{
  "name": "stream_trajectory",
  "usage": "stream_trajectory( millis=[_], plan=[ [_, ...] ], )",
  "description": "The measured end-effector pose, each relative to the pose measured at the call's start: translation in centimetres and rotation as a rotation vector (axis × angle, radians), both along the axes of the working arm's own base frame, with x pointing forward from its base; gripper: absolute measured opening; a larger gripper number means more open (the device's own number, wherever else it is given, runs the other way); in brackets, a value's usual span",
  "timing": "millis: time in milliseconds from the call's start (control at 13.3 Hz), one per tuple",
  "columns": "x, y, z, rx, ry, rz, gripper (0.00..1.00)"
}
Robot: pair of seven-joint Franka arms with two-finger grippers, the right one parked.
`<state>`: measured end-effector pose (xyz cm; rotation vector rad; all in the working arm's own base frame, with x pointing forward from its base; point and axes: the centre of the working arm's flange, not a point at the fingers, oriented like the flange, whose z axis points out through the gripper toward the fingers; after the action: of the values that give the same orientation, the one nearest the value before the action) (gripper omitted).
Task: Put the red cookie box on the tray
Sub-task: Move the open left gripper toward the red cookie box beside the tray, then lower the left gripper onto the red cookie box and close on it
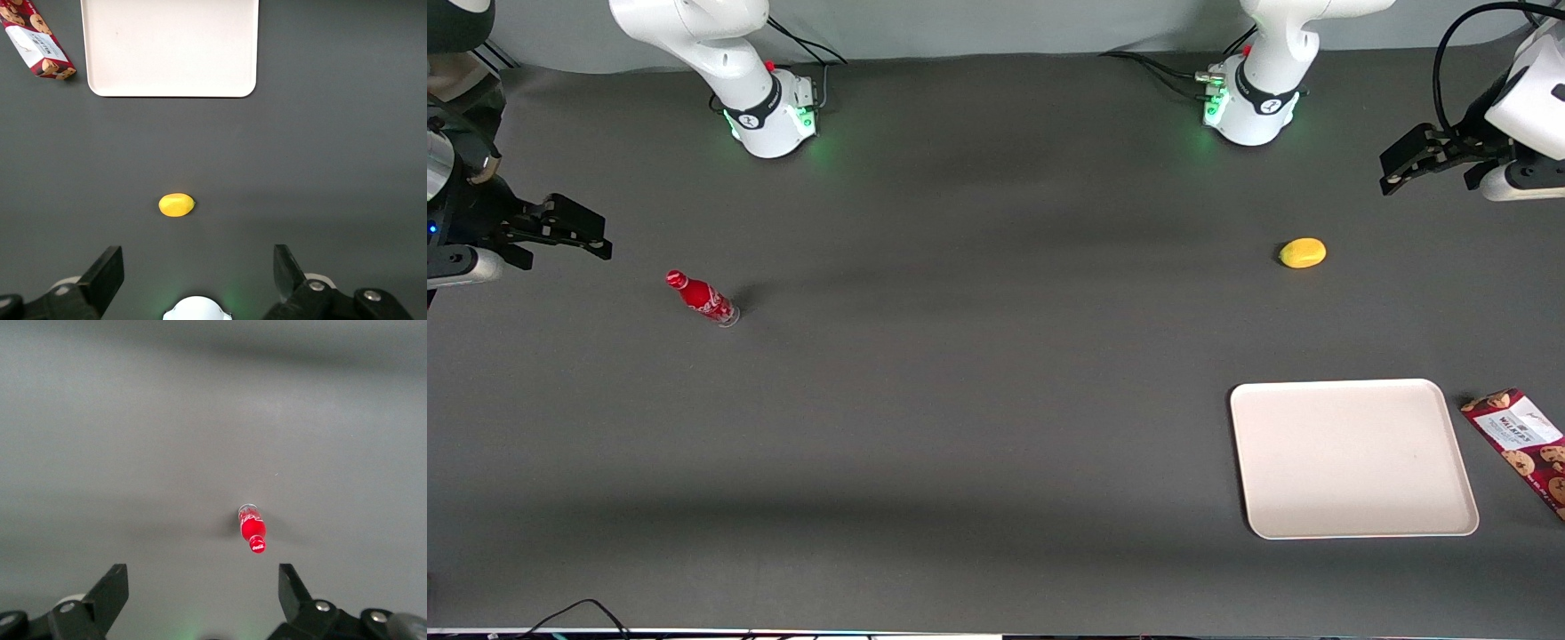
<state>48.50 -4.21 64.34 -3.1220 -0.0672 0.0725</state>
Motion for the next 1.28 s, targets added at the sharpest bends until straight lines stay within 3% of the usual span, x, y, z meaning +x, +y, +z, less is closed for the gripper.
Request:
stream_trajectory(
  millis=[827, 1128, 1278],
  plan=[
    [0.5, 1.5, 0.4, -0.003, -0.013, 0.030, 1.00],
    [3.0, 8.6, 0.6, 0.005, -0.047, 0.164, 1.00],
    [5.2, 14.2, -1.2, 0.040, -0.054, 0.249, 1.00]
  ],
)
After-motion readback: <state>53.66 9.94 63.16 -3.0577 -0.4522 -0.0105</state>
